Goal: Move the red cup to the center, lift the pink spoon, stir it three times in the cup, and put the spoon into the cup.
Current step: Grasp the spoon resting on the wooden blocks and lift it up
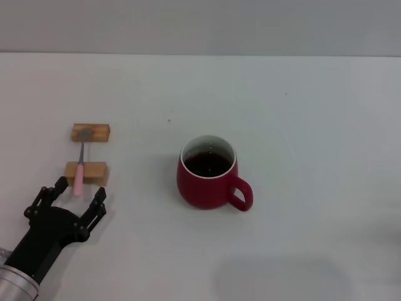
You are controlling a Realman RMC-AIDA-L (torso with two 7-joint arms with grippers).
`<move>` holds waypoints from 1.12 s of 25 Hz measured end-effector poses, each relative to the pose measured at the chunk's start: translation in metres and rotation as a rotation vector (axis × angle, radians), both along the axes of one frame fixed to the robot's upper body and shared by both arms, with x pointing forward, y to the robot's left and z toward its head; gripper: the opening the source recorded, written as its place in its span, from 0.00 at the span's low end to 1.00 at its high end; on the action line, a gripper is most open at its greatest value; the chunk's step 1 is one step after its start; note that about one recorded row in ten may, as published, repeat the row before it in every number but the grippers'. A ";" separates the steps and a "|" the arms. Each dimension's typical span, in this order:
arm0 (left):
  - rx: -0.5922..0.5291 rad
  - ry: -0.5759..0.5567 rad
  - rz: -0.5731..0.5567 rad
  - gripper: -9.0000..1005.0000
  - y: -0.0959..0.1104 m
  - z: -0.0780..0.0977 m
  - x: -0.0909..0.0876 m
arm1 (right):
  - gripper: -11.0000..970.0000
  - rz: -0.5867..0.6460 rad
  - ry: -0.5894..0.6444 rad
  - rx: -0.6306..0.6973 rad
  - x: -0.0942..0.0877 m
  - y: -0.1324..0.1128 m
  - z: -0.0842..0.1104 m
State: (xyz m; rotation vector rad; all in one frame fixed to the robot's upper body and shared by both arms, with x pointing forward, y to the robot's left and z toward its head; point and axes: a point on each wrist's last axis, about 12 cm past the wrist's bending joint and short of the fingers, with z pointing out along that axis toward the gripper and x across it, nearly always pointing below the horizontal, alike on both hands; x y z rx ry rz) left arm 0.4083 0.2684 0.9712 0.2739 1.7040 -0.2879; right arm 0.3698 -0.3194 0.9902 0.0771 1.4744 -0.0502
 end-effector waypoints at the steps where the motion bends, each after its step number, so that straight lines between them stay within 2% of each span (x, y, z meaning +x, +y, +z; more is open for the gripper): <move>1: -0.001 0.000 0.002 0.78 0.000 0.000 0.000 | 0.01 0.000 0.000 0.000 0.000 0.000 0.000; 28: -0.013 0.019 0.012 0.78 0.001 -0.001 0.002 | 0.01 -0.003 0.003 -0.002 -0.002 -0.001 0.000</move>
